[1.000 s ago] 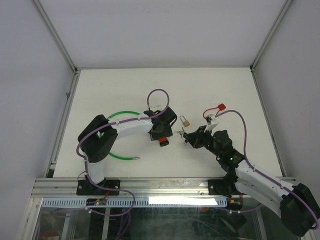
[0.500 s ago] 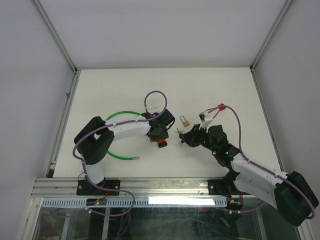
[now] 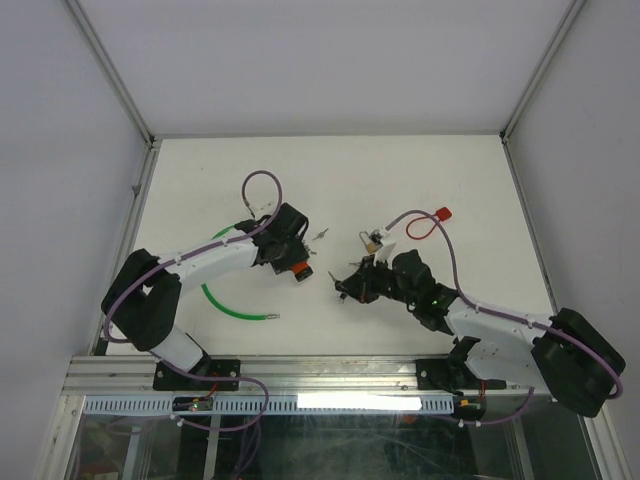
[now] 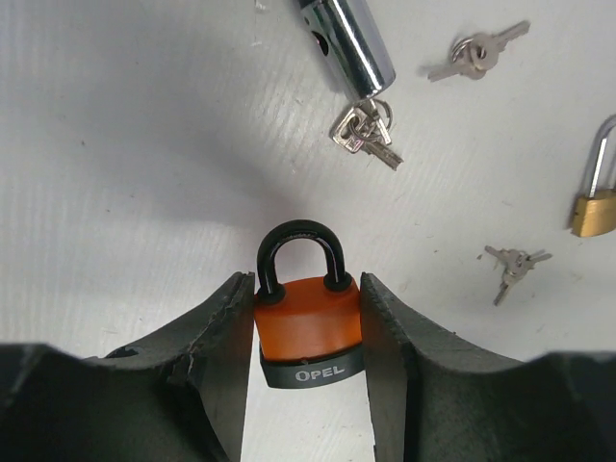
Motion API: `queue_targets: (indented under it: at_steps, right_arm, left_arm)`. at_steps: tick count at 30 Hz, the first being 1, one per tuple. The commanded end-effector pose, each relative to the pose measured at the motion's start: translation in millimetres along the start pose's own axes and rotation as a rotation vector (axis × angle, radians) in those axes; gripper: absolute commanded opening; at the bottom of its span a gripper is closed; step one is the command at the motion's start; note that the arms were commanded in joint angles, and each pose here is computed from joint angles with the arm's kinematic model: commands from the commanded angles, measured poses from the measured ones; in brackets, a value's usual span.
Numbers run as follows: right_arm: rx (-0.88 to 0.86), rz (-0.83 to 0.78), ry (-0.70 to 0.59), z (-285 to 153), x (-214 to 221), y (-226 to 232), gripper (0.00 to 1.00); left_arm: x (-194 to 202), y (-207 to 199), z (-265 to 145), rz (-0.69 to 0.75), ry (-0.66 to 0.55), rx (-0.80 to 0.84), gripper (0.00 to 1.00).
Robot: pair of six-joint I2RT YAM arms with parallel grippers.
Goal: Unlock with the key
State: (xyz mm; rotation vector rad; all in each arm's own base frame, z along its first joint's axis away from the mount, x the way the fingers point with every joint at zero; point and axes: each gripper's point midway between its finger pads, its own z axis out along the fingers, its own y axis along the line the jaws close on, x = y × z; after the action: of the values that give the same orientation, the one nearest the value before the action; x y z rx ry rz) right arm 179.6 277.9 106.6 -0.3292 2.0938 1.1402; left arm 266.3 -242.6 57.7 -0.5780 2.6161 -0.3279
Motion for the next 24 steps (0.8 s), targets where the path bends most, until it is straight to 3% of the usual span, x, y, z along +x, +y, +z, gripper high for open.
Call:
queue_targets:
  at_steps: [1, 13, 24]
  right_arm:
    - [-0.125, 0.018, -0.032, 12, -14, 35, 0.0]
    - [-0.211, 0.105, -0.019, 39, -7, 56, 0.0]
    - [-0.147, 0.142, -0.051, 45, -13, 45, 0.0]
  left_arm:
    - [-26, -32, -32, -0.081, -0.046, 0.189, 0.15]
    - [-34, -47, -63, -0.101, -0.043, 0.325, 0.14]
    - [-31, -50, -67, -0.087, -0.03, 0.364, 0.14]
